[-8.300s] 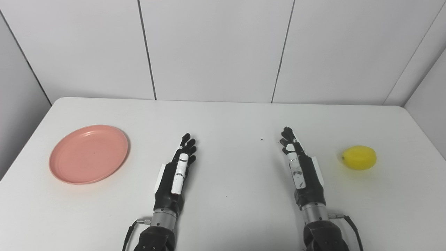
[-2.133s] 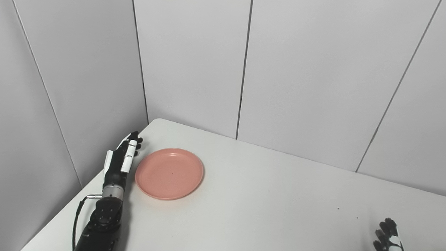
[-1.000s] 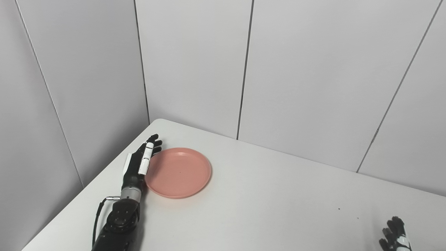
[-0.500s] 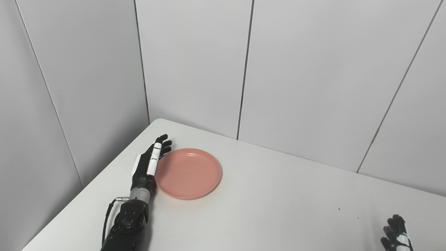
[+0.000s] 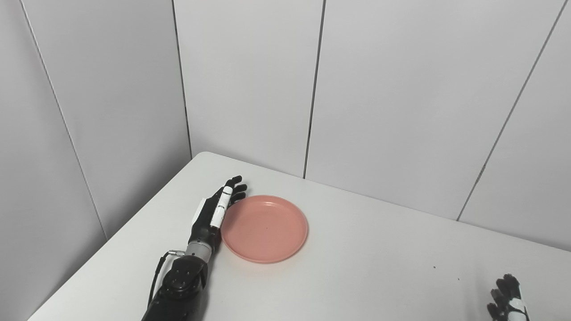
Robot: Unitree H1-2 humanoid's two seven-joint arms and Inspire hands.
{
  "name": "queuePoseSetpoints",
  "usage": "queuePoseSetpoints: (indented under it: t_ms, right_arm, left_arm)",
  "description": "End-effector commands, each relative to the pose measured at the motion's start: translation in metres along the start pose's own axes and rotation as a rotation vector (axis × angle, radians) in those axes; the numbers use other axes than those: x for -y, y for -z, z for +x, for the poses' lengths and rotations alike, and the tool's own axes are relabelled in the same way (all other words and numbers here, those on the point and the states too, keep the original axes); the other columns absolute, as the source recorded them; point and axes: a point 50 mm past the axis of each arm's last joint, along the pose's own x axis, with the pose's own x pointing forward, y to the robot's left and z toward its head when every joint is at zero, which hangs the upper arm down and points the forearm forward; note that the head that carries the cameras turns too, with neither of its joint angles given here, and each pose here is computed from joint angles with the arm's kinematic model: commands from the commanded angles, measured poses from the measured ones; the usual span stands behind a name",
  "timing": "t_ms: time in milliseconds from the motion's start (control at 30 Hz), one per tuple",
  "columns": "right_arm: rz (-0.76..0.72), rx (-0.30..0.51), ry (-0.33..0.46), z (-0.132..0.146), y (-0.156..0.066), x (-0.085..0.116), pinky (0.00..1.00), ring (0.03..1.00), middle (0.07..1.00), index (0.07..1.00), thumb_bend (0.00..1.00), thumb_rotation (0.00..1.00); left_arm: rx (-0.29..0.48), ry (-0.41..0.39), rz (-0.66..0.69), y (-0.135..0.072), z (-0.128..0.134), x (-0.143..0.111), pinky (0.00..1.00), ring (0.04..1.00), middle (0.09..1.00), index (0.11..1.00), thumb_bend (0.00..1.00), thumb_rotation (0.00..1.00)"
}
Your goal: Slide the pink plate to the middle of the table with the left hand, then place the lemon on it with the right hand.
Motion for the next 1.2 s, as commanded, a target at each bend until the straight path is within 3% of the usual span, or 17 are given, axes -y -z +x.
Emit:
queuePoseSetpoints:
  t_ms: [0, 500, 767, 900, 1000, 1167]
  right_arm:
    - [0.012, 0.066, 0.002, 0.007, -0.017, -0.004, 1.00, 0.983, 0.964, 0.959, 0.24, 1.00]
    - [0.037, 0.057, 0.013, 0.006, -0.018, -0.007, 1.00, 0.976, 0.955, 0.945, 0.23, 1.00]
    - [-0.006, 0.049, -0.016, 0.006, -0.007, -0.001, 1.00, 0.964, 0.951, 0.939, 0.29, 1.00]
    - [-0.030, 0.042, -0.039, 0.007, 0.000, 0.001, 1.00, 0.966, 0.952, 0.939, 0.38, 1.00]
    - [-0.047, 0.042, -0.055, 0.007, 0.004, 0.001, 1.00, 0.964, 0.952, 0.943, 0.40, 1.00]
    - [-0.056, 0.038, -0.074, 0.010, 0.012, -0.003, 0.97, 0.942, 0.940, 0.935, 0.52, 1.00]
  left_arm:
    - [0.025, 0.054, -0.015, -0.007, 0.006, 0.015, 0.84, 0.852, 0.844, 0.839, 0.56, 1.00]
    - [-0.016, 0.187, 0.044, 0.004, 0.000, 0.061, 0.85, 0.846, 0.843, 0.844, 0.57, 1.00]
    - [-0.024, 0.251, 0.004, 0.010, -0.009, 0.090, 0.89, 0.871, 0.877, 0.872, 0.58, 1.00]
    - [-0.037, 0.252, -0.016, 0.011, -0.015, 0.100, 0.86, 0.854, 0.865, 0.863, 0.57, 1.00]
    - [-0.049, 0.245, -0.029, 0.010, -0.019, 0.101, 0.87, 0.861, 0.869, 0.866, 0.57, 1.00]
    - [-0.058, 0.239, -0.060, 0.008, -0.023, 0.101, 0.91, 0.872, 0.873, 0.872, 0.58, 1.00]
